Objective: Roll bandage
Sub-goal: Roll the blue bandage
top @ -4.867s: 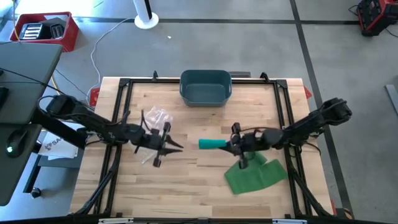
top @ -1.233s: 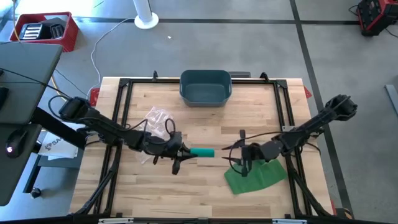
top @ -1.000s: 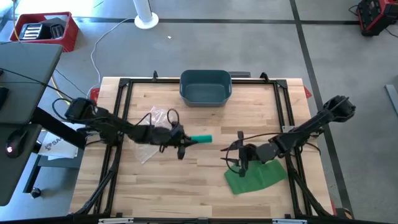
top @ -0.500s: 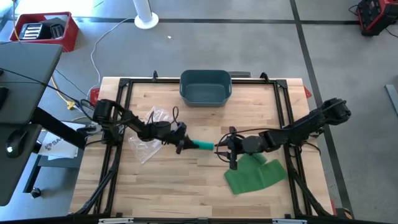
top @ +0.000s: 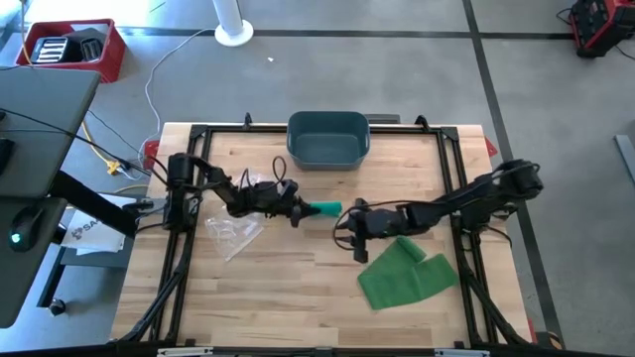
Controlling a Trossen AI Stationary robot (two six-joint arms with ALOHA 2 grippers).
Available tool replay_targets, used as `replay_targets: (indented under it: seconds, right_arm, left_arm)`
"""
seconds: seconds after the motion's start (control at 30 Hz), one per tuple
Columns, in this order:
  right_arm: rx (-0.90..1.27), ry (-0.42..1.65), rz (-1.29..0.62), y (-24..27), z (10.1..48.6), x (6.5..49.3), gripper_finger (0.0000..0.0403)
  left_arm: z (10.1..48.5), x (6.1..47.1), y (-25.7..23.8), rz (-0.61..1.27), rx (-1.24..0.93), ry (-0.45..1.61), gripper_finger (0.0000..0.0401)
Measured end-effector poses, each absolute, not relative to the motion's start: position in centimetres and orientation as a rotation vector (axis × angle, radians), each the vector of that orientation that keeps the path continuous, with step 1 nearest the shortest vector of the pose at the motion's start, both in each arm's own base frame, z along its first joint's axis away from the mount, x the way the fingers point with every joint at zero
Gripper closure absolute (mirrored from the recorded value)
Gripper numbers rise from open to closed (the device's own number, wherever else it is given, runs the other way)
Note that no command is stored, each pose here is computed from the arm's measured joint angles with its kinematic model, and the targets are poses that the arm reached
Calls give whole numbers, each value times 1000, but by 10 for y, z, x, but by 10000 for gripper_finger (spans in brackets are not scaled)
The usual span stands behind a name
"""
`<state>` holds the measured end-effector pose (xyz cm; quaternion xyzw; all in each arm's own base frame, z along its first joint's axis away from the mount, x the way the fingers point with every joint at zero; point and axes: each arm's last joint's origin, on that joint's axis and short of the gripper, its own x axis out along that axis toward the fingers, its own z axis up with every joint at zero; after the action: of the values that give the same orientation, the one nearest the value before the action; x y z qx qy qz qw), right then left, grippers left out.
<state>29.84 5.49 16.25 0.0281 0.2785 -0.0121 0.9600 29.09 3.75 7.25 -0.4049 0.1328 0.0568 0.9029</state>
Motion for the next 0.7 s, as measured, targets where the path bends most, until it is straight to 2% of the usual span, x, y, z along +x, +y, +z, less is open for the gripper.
replay_targets:
  seconds: [0.4,0.7]
  right_arm:
    - [-52,870,-240,22,133,351,265]
    - [-63,956,-245,2,113,365,265]
  left_arm:
    - [71,290,40,128,-858,280,394]
    - [71,290,41,144,-869,278,394]
